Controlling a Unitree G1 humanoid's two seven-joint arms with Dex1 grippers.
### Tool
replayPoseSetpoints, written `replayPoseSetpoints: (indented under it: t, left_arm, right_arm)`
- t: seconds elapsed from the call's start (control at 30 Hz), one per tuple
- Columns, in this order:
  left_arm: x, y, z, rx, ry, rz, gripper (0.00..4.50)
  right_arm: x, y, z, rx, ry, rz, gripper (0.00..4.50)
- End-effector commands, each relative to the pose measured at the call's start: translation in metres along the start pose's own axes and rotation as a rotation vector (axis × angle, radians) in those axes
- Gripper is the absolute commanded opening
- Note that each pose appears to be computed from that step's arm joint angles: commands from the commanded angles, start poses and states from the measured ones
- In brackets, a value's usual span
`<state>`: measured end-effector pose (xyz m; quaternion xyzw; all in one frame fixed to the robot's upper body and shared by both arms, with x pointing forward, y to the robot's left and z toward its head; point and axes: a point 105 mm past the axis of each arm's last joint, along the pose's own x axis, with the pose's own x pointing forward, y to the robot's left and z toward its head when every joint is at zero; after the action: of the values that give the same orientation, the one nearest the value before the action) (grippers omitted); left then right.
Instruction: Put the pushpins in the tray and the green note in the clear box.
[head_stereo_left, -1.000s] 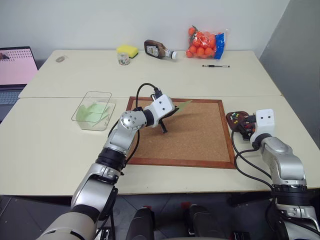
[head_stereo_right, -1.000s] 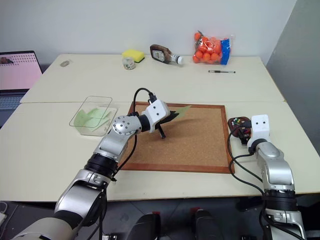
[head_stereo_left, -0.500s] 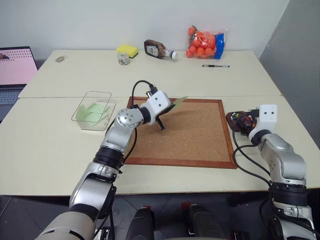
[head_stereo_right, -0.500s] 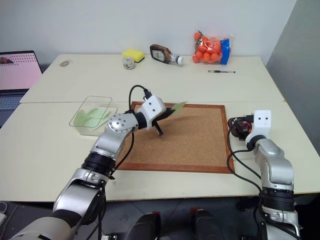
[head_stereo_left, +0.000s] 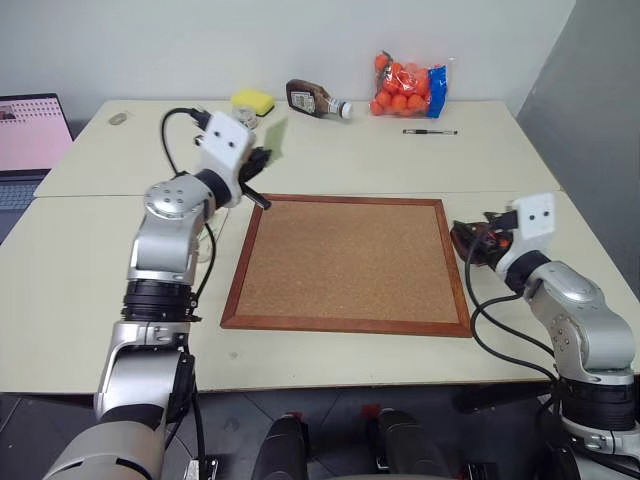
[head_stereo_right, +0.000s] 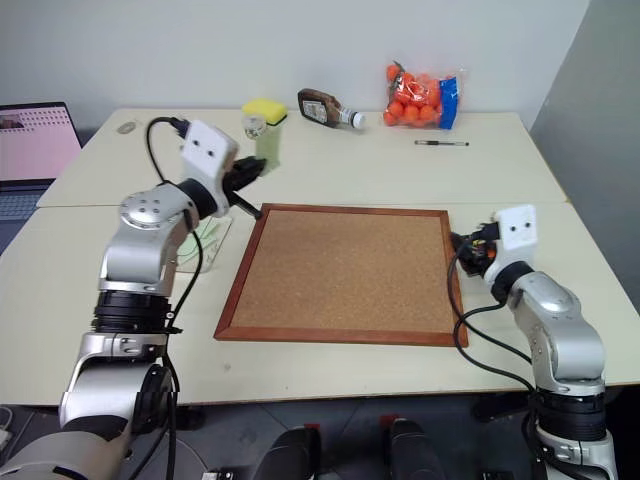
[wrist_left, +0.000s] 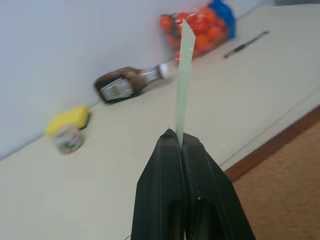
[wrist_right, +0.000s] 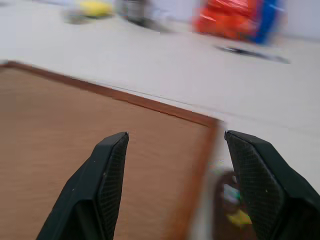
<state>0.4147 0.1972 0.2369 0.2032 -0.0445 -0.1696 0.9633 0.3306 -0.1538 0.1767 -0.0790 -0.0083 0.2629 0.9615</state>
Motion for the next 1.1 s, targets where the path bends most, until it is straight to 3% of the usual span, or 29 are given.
replayPoseSetpoints:
  t: [0.03, 0.2, 0.33, 0.6, 0.9, 1.1]
  left_arm:
    - [-0.021, 0.029, 0.005, 0.006, 0.011, 0.139, 0.0]
    - [-0.046, 0.056, -0.019, -0.066, 0.125, 0.284, 0.0]
    - [-0.063, 0.072, -0.041, -0.143, 0.213, 0.397, 0.0]
    - [-0.073, 0.08, -0.071, -0.217, 0.316, 0.519, 0.0]
    - [-0.067, 0.078, -0.075, -0.31, 0.315, 0.52, 0.0]
    - [-0.065, 0.073, -0.076, -0.397, 0.309, 0.503, 1.22]
  right_arm:
    - [0.007, 0.041, 0.034, -0.074, -0.11, 0.241, 3.25]
    - [0.016, 0.085, 0.049, -0.106, -0.117, 0.52, 3.25]
    - [0.023, 0.102, 0.051, -0.12, -0.07, 0.655, 3.25]
    - [0.046, 0.108, 0.055, -0.188, -0.04, 0.68, 3.25]
    - [0.052, 0.116, 0.056, -0.205, -0.053, 0.682, 3.25]
    - [0.053, 0.116, 0.058, -0.21, -0.059, 0.677, 3.29]
